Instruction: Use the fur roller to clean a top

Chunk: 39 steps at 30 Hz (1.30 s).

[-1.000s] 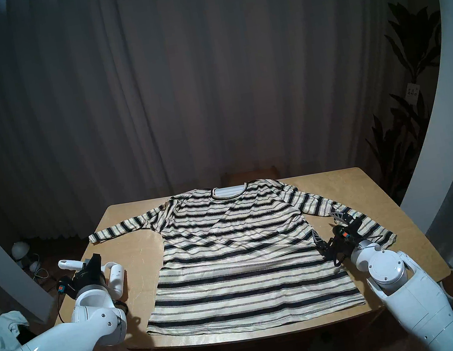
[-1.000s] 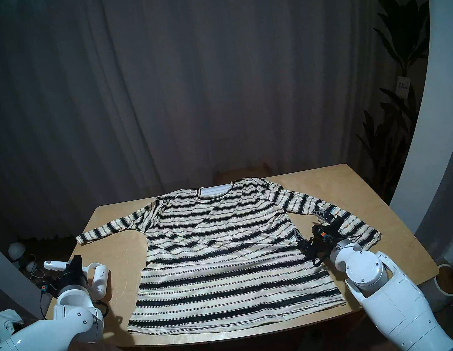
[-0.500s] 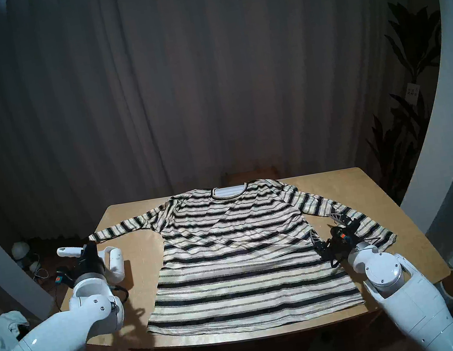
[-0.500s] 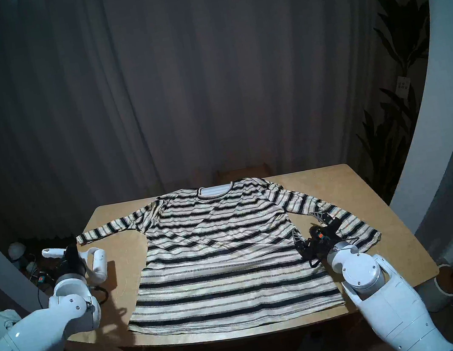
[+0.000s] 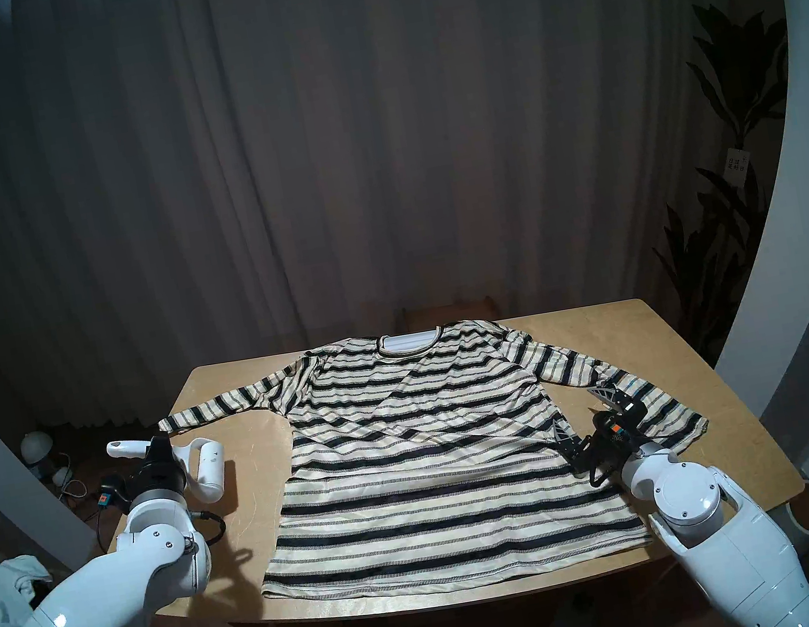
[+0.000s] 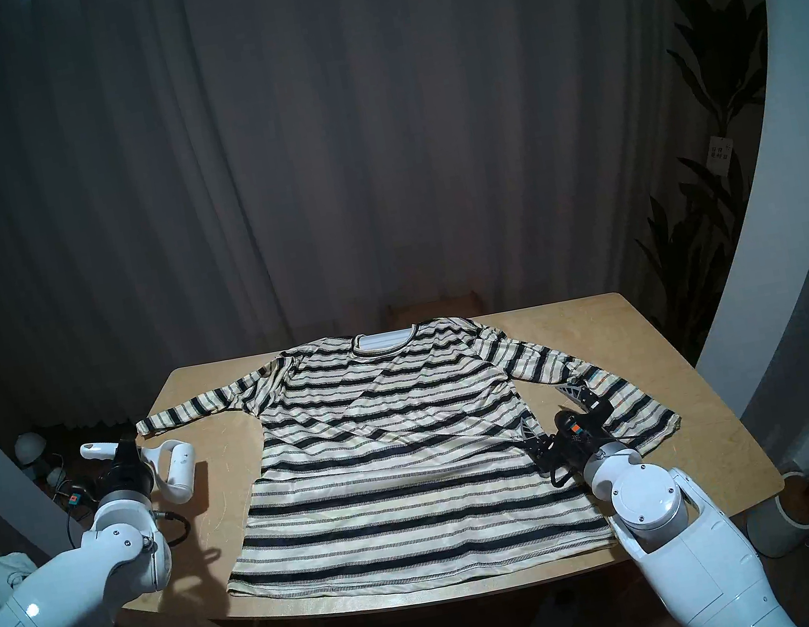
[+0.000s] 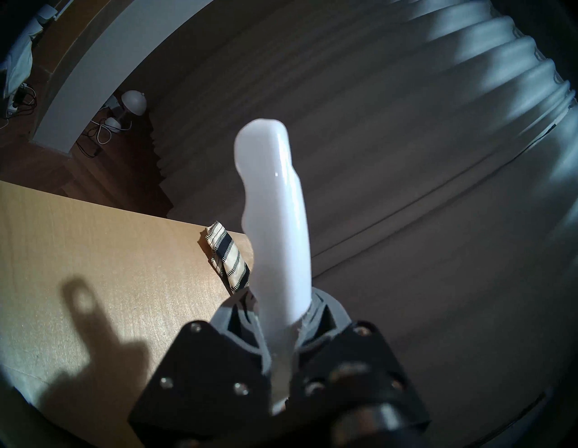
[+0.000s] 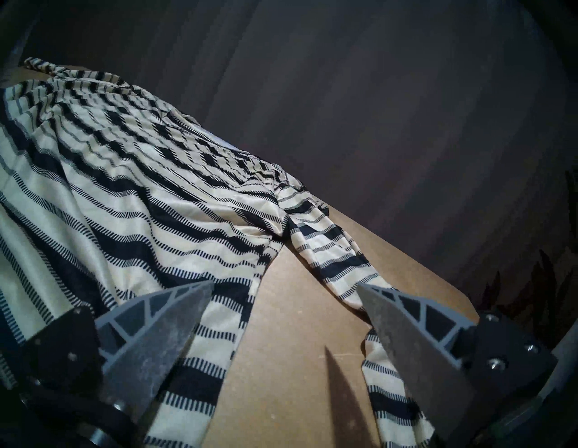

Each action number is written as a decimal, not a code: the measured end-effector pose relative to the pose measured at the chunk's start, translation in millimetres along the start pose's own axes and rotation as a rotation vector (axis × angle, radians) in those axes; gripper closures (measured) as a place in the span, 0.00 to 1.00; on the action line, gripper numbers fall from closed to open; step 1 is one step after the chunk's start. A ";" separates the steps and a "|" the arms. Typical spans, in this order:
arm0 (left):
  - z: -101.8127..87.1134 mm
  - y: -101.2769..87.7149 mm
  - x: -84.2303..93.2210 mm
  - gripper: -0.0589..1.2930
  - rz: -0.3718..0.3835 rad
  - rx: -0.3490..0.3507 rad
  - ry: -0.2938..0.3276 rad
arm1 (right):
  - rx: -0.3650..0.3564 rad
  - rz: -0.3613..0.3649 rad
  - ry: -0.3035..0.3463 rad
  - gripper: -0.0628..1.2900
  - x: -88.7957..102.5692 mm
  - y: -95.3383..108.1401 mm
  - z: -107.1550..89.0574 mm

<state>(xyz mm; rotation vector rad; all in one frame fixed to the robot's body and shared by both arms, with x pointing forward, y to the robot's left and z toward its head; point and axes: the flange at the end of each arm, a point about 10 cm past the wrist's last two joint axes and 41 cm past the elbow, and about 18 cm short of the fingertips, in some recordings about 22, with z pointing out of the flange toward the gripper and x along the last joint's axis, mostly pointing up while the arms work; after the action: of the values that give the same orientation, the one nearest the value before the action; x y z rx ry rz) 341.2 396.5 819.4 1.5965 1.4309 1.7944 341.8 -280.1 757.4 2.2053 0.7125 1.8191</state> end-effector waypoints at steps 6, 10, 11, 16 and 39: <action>5.3 -3.2 0.4 0.92 -0.039 -0.010 -0.021 | -0.065 0.080 0.082 0.07 32.9 11.4 2.7; 7.8 -0.3 -0.1 0.92 -0.068 -0.026 -0.035 | -0.090 0.127 0.131 0.07 53.1 14.1 5.1; 8.5 0.4 -0.4 0.92 -0.077 -0.031 -0.040 | -0.095 0.140 0.139 0.07 57.5 14.1 5.5; 13.1 0.3 0.1 0.92 -0.124 -0.046 -0.054 | -0.099 0.208 0.153 0.07 71.3 6.4 7.3; 28.7 -39.0 -7.8 0.92 -0.427 -0.079 -0.135 | -0.073 0.417 0.056 0.07 90.9 -37.9 14.5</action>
<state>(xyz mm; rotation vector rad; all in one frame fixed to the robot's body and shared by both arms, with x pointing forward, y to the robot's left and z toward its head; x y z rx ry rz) 355.4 420.0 778.7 1.2311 1.4814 1.4495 358.5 -201.6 816.4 2.3970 0.1946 2.0578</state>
